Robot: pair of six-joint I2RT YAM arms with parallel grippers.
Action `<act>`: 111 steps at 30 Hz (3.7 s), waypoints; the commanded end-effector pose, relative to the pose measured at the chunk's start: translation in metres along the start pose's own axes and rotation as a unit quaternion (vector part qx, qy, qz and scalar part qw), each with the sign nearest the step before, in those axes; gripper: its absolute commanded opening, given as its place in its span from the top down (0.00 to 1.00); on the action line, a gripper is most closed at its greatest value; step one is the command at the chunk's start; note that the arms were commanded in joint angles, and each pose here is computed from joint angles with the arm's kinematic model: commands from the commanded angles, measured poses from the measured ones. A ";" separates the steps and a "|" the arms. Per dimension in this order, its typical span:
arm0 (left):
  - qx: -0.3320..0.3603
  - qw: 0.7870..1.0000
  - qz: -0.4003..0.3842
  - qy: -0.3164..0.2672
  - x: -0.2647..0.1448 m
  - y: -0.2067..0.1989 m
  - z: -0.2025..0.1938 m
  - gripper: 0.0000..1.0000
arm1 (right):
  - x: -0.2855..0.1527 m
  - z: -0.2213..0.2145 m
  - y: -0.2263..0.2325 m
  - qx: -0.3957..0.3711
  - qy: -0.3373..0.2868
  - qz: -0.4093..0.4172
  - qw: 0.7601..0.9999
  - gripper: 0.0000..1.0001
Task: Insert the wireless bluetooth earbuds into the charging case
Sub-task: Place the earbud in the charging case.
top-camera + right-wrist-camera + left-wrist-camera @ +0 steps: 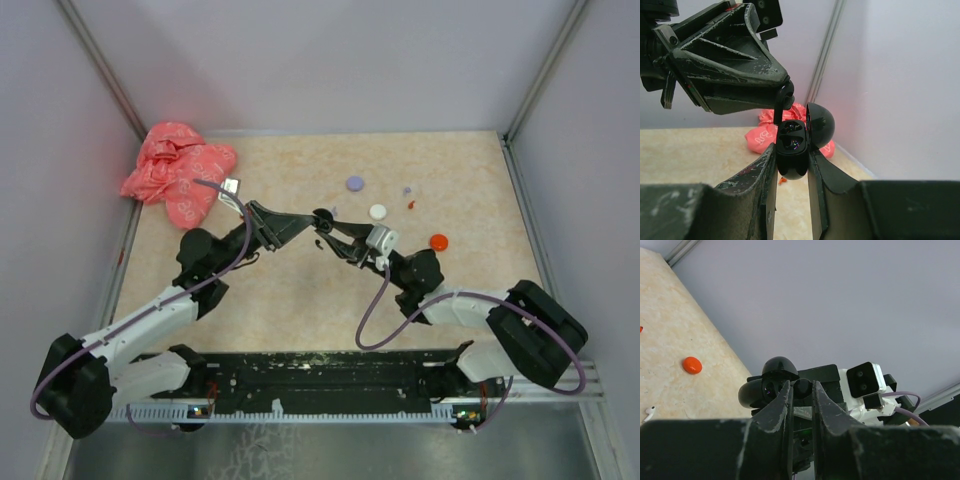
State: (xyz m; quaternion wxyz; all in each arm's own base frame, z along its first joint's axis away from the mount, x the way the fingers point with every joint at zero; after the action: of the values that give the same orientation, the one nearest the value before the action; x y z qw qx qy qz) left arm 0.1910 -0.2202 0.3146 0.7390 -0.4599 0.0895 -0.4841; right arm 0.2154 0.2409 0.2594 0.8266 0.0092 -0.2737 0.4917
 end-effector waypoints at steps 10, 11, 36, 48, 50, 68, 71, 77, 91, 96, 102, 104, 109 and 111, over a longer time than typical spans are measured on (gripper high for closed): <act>0.018 1.000 0.001 -0.008 0.000 0.004 -0.005 0.81 | 0.015 0.025 -0.002 -0.021 -0.054 0.003 0.998 1.00; 0.019 1.000 0.001 -0.007 -0.001 0.005 -0.005 0.81 | 0.015 0.026 -0.002 -0.021 -0.054 0.004 0.998 1.00; 0.061 0.998 0.016 -0.013 -0.006 0.010 -0.006 0.80 | 0.016 0.030 0.000 -0.017 -0.057 0.010 0.998 1.00; 0.082 0.996 0.036 0.002 -0.009 0.014 -0.011 0.68 | 0.017 0.033 0.000 -0.014 -0.064 0.007 0.998 1.00; 0.088 0.995 0.040 0.002 -0.009 0.013 -0.010 0.64 | 0.016 0.033 0.000 -0.014 -0.065 0.006 0.998 1.00; 0.153 0.984 0.089 0.004 -0.007 0.011 0.004 0.46 | 0.013 0.033 0.002 0.002 -0.069 0.006 0.998 1.00; 0.173 0.980 0.095 -0.003 -0.008 0.010 0.008 0.44 | 0.012 0.035 0.003 0.013 -0.073 0.003 0.997 1.00; 0.239 0.966 0.097 0.006 -0.016 0.002 0.015 0.33 | 0.010 0.034 0.003 0.026 -0.065 0.000 0.998 1.00; 0.280 0.955 0.064 0.066 -0.011 0.000 0.012 0.30 | 0.011 0.038 0.006 0.044 -0.073 0.009 0.996 1.00; 0.285 0.953 0.084 0.061 -0.011 0.004 0.015 0.31 | 0.012 0.039 0.007 0.045 -0.075 0.017 0.996 1.00; 0.292 0.950 0.101 0.052 -0.014 0.005 0.020 0.36 | 0.012 0.040 0.008 0.046 -0.076 0.022 0.996 1.00; 0.291 0.950 0.103 0.050 -0.014 0.005 0.022 0.36 | 0.012 0.040 0.008 0.046 -0.075 0.023 0.996 1.00; 0.294 0.949 0.103 0.052 -0.014 0.005 0.024 0.35 | 0.009 0.038 0.006 0.046 -0.072 0.014 0.996 1.00; 0.298 0.946 0.109 0.059 -0.015 0.007 0.024 0.33 | 0.004 0.035 0.002 0.046 -0.064 -0.001 0.997 1.00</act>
State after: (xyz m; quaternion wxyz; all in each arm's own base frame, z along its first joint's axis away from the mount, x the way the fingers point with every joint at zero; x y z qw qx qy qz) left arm 0.1992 -0.1984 0.3016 0.8780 -0.1895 0.0577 -0.4357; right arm 0.2047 0.2444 0.2651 0.8163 0.0588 -0.2567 0.5140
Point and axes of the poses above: each gripper's point midway between its finger pads, its own x axis out along the fingers, its own y axis along the line the jaws close on, z = x × y, the point moved 8 cm from there along -x, back along the fingers, and after that the axes turned 3 degrees about x, right-handed, at the moved point
